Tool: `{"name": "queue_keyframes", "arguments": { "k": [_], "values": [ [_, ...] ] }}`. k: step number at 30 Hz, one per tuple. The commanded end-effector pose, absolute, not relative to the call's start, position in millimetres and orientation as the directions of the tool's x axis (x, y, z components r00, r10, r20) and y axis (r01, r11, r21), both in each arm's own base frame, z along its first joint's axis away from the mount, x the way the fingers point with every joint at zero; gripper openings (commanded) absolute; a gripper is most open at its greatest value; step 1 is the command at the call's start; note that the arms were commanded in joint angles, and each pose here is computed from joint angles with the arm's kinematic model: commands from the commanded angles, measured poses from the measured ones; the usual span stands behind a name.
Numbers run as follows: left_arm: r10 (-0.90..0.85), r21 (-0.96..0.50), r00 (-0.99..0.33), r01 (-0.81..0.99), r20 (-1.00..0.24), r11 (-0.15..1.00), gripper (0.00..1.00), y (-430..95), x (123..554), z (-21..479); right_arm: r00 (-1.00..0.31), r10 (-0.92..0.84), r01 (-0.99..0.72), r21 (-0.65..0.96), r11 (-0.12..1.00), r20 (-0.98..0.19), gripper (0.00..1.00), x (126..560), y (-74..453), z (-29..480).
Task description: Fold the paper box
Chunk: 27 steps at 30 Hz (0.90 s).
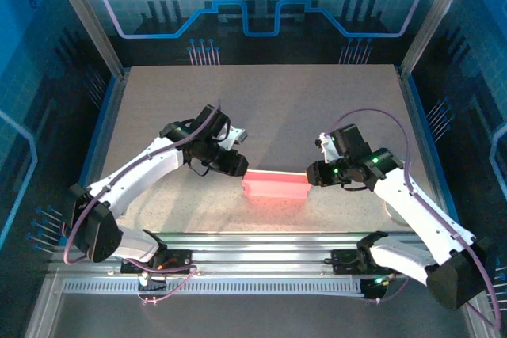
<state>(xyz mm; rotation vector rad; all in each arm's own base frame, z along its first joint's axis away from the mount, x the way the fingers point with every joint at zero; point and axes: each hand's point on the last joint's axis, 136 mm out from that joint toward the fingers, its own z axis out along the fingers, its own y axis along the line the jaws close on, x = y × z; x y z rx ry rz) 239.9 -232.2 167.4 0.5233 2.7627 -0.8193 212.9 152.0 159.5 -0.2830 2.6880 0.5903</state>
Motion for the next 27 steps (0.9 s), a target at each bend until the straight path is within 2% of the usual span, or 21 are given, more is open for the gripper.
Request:
{"name": "queue_keyframes", "arguments": {
  "k": [1,8,18,27],
  "values": [
    [0.311,-0.478,-0.906,0.418,-0.288,0.773,0.37,-234,236,170,-0.91,-0.124,-0.277,0.359,0.891,-0.396,0.3,212,154,158],
    [0.323,-0.465,-0.907,0.417,-0.27,0.781,0.36,-232,234,165,-0.912,-0.126,-0.274,0.353,0.894,-0.39,0.24,212,154,156],
    [0.298,-0.49,-0.925,0.377,-0.235,0.786,0.19,-239,238,161,-0.911,-0.125,-0.275,0.354,0.894,-0.394,0.19,212,155,158],
    [0.277,-0.511,-0.933,0.359,-0.232,0.781,0.14,-244,240,163,-0.911,-0.125,-0.276,0.355,0.893,-0.394,0.17,212,156,158]
  ]
}}
